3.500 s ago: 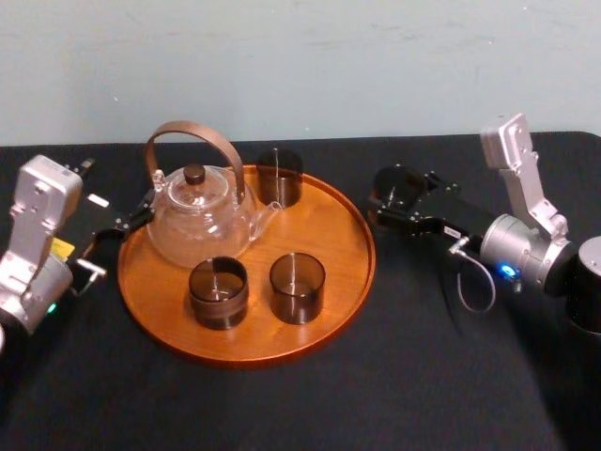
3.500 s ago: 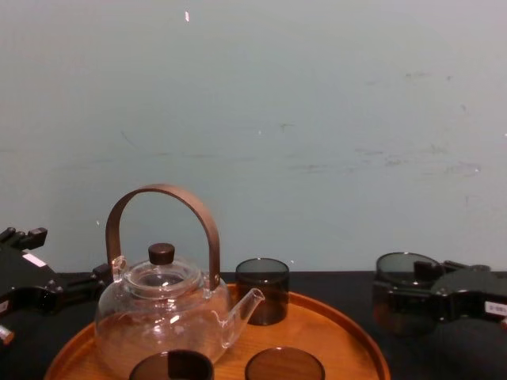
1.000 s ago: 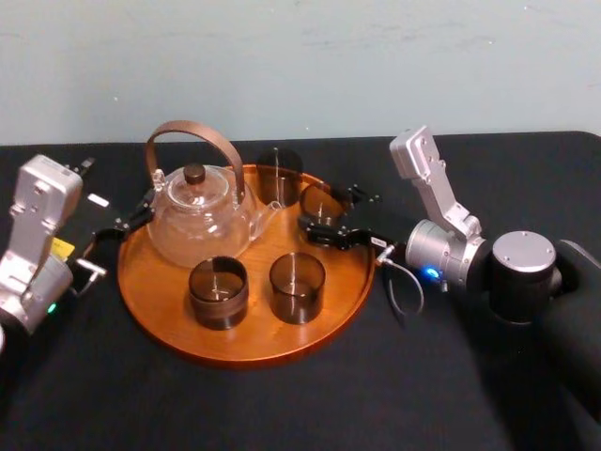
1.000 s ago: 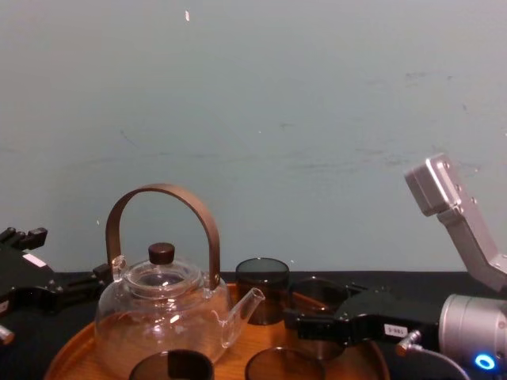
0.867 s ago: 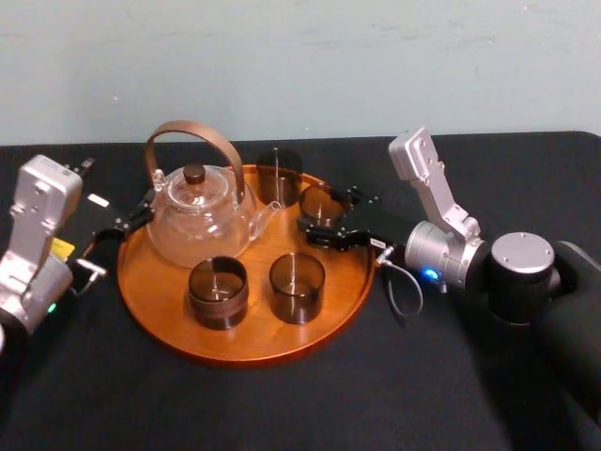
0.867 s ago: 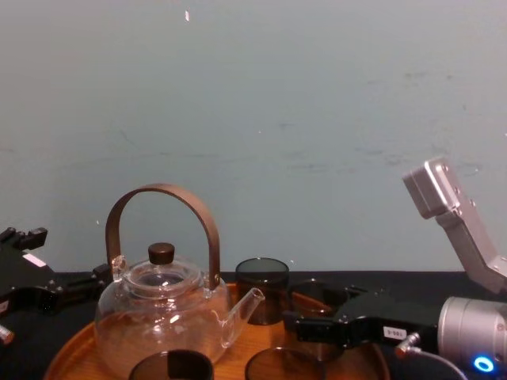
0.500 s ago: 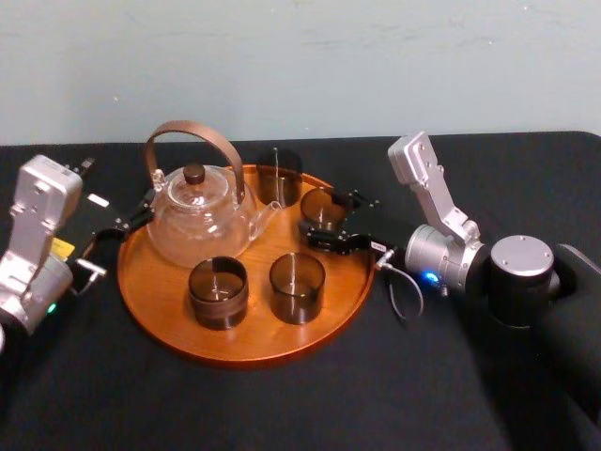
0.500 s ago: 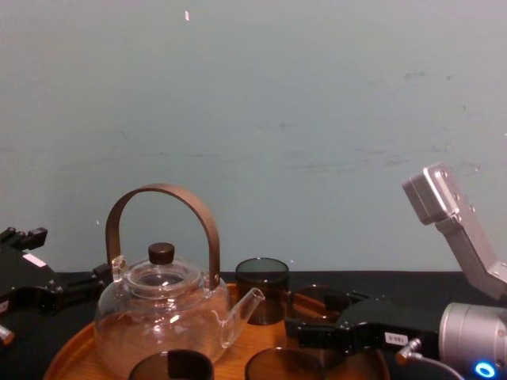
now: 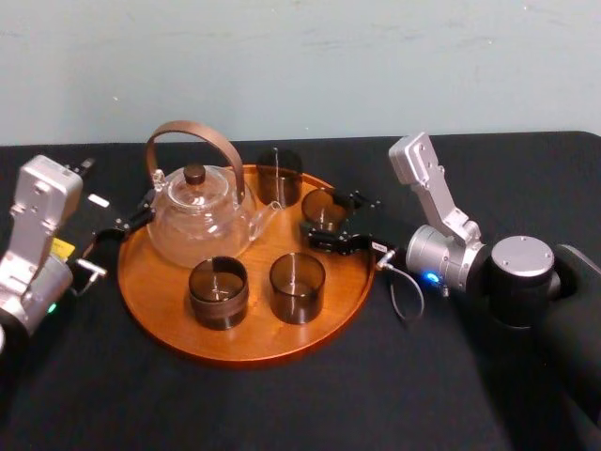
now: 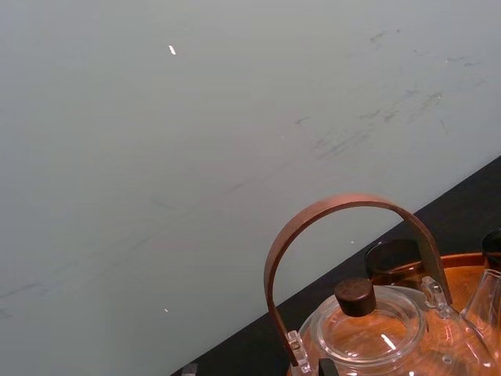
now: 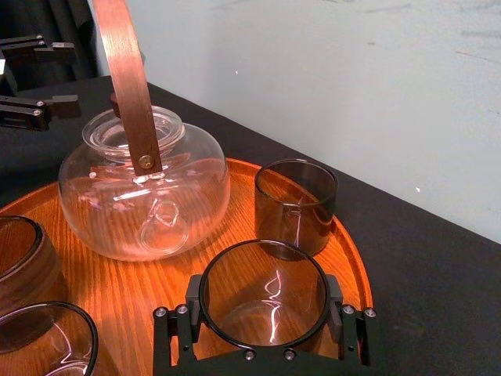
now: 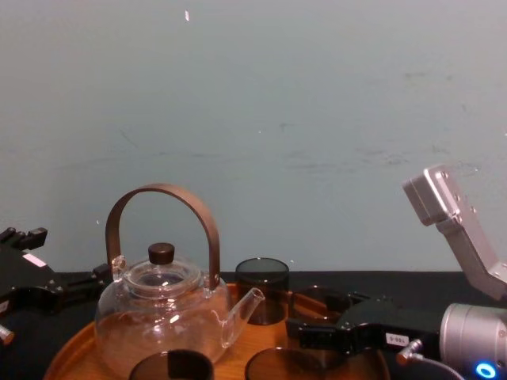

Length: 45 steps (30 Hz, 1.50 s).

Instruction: Pick up the glass from the table and place it on the tray.

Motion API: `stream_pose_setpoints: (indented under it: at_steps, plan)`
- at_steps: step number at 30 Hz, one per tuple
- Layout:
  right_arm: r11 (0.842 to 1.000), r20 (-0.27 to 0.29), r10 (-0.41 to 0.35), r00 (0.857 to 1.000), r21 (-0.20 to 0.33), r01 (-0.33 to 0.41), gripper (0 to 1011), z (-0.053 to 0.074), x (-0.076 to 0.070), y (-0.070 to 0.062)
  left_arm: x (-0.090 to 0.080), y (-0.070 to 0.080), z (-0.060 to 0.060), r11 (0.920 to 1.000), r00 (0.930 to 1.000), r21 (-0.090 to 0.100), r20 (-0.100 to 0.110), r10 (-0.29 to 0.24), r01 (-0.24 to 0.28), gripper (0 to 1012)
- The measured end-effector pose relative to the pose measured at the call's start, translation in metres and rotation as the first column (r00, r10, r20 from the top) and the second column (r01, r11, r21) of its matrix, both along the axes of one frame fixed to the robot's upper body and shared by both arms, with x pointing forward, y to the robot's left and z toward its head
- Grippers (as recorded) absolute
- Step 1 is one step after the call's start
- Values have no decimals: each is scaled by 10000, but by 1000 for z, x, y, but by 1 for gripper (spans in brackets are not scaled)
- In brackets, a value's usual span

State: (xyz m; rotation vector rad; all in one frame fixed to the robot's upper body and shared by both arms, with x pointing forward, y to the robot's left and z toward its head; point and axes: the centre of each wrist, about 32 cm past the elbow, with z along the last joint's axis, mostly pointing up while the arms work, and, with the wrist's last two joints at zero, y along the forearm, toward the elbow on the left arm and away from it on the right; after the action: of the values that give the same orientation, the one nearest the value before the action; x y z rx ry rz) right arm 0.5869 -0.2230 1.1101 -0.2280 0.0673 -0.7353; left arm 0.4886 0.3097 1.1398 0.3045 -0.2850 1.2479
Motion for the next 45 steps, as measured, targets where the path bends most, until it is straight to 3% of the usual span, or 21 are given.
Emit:
stream_pose_setpoints:
  at_steps: [6,12,23,37,45]
  plan:
    - [10000,-3,1,10000,4,-1,911,0,0,0,0,0,0,10000,10000,-1,0,0,0,1001]
    - [10000,-4,0,10000,10,0,1002,0,0,0,0,0,0,10000,10000,0,0,0,0,1001]
    - [10000,49,-42,10000,78,41,1002,1,-1,-2,0,0,0,10000,10000,0,0,0,0,1001]
    - [9991,831,-178,9964,389,146,1003,21,-18,-13,0,0,0,10000,10000,0,0,0,0,1001]
    - [9970,1418,-321,9894,749,216,1002,37,-35,-28,0,0,0,10000,10000,0,0,0,0,1001]
